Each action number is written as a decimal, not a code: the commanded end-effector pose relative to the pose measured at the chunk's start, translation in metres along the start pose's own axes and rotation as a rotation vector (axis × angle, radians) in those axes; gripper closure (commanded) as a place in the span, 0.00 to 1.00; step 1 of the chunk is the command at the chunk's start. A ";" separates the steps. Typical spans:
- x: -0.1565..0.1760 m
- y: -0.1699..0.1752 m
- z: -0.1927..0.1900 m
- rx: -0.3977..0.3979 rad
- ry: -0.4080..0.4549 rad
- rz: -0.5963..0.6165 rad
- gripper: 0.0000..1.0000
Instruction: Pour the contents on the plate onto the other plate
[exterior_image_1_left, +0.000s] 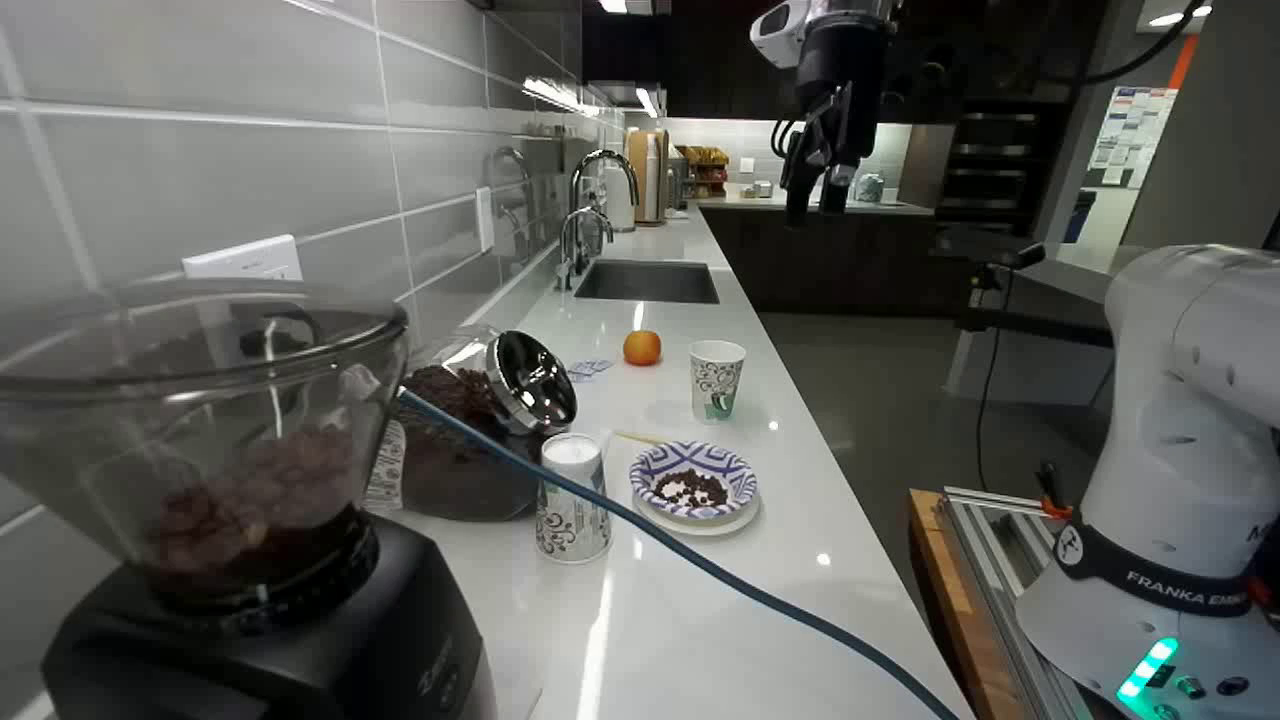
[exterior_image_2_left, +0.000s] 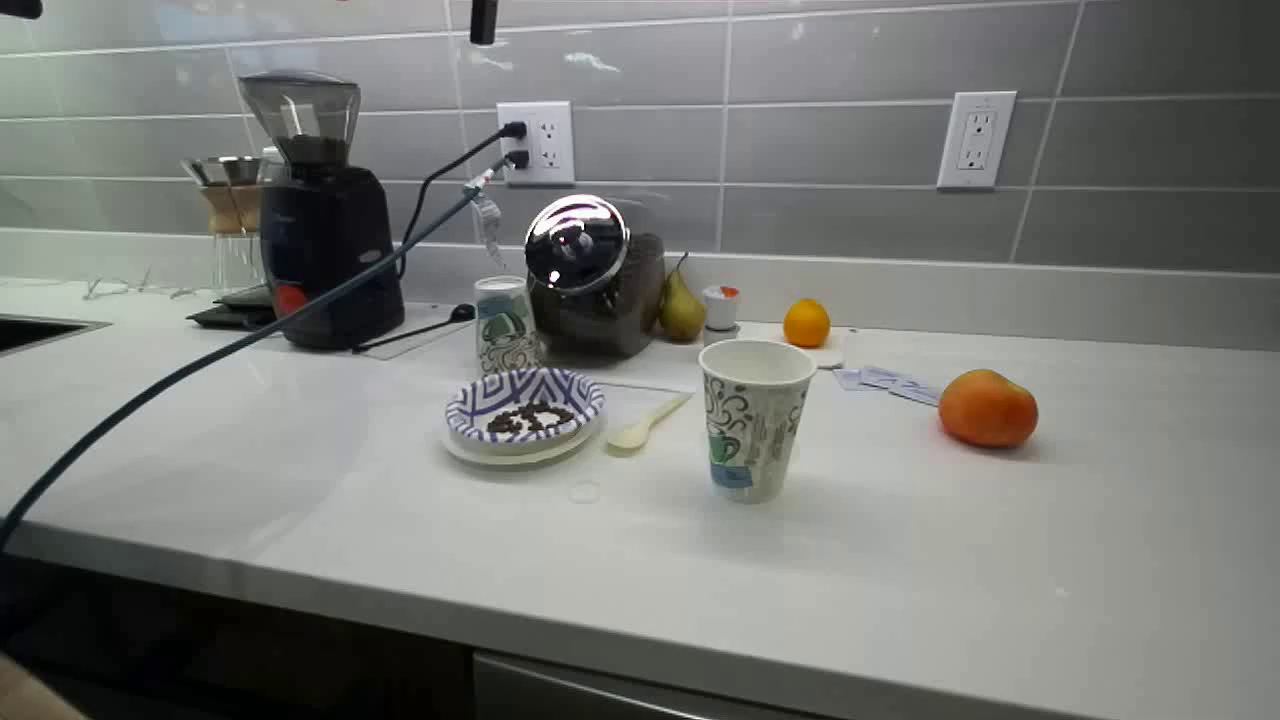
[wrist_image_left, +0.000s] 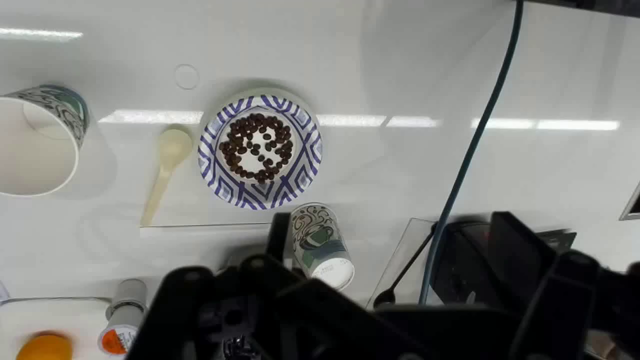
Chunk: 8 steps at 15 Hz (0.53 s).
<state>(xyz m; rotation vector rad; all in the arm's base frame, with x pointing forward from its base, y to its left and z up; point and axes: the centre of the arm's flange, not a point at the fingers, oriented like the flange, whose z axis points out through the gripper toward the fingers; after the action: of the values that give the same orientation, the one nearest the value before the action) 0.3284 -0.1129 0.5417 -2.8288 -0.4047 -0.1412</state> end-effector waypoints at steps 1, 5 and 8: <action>0.000 0.000 0.000 0.000 0.001 0.000 0.00; 0.000 0.000 0.000 0.000 0.001 0.000 0.00; 0.007 0.003 0.006 -0.001 0.012 -0.022 0.00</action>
<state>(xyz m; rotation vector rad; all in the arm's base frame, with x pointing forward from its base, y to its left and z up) 0.3284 -0.1131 0.5420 -2.8304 -0.4033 -0.1417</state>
